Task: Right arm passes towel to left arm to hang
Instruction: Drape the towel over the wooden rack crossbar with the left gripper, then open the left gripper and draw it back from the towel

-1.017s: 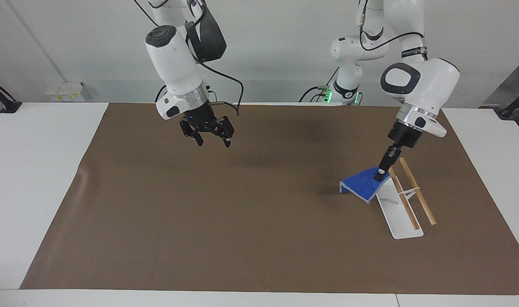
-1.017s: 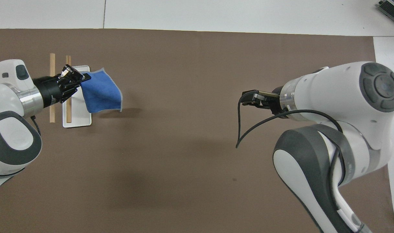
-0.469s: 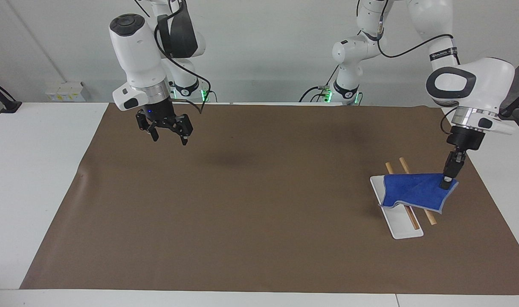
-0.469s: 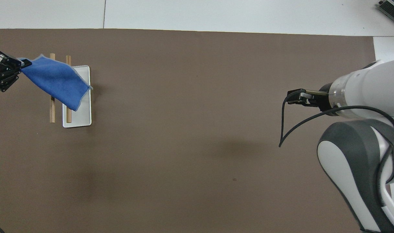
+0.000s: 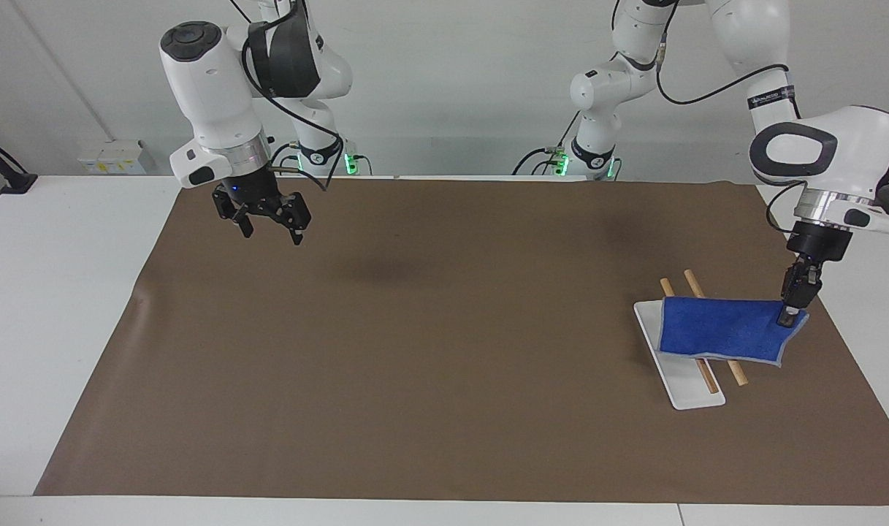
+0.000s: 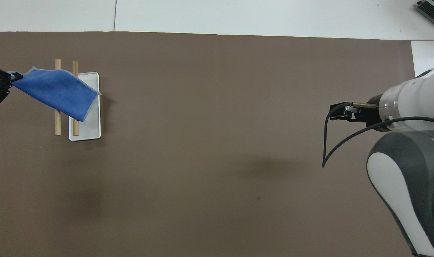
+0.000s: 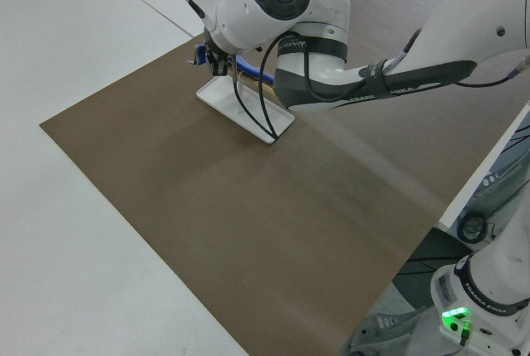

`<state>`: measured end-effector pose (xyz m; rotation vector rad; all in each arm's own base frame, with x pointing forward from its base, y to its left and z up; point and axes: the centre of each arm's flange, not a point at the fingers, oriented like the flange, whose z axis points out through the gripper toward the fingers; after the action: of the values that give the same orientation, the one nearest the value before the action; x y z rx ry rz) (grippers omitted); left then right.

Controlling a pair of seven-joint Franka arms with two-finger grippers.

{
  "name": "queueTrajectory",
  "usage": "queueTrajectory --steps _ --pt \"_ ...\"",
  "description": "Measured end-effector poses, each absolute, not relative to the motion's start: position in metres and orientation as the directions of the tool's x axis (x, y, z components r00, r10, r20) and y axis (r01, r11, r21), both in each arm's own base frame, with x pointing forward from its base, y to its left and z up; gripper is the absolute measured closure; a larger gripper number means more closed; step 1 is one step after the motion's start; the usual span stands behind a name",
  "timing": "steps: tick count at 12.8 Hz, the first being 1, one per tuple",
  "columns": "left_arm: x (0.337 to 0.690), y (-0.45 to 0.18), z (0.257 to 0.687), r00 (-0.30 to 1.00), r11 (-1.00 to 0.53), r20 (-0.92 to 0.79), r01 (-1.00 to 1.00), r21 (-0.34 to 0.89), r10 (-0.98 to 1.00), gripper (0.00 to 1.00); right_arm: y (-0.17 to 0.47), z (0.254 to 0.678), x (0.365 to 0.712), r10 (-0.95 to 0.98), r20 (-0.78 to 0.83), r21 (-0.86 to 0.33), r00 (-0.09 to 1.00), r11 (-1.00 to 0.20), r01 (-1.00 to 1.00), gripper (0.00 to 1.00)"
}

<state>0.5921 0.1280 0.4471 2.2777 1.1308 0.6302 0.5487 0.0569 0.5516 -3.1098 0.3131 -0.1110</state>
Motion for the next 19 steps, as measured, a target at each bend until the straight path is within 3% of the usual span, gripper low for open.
queueTrajectory --steps 5,11,12,18,19 --pt "0.562 0.125 0.402 0.543 -0.51 0.131 0.641 0.573 0.829 0.98 0.052 0.57 0.546 -0.176 0.072 -0.019 0.982 -0.984 -0.175 0.0" --pt "0.541 0.116 0.376 0.536 -0.517 0.138 0.665 0.539 0.833 0.98 0.042 0.585 0.56 -0.161 0.064 -0.018 0.985 -0.987 -0.16 0.0" --pt "0.541 0.114 0.376 0.538 -0.519 0.139 0.664 0.539 0.832 0.91 0.042 0.583 0.561 -0.151 0.06 -0.017 0.987 -0.989 -0.15 0.0" --pt "0.549 0.115 0.39 0.546 -0.521 0.139 0.648 0.556 0.826 0.16 0.044 0.577 0.56 -0.128 0.045 -0.013 0.991 -0.992 -0.128 0.0" --pt "0.554 0.116 0.398 0.562 -0.522 0.119 0.641 0.563 0.818 0.14 0.044 0.577 0.56 -0.128 0.045 -0.013 0.991 -0.992 -0.128 0.0"
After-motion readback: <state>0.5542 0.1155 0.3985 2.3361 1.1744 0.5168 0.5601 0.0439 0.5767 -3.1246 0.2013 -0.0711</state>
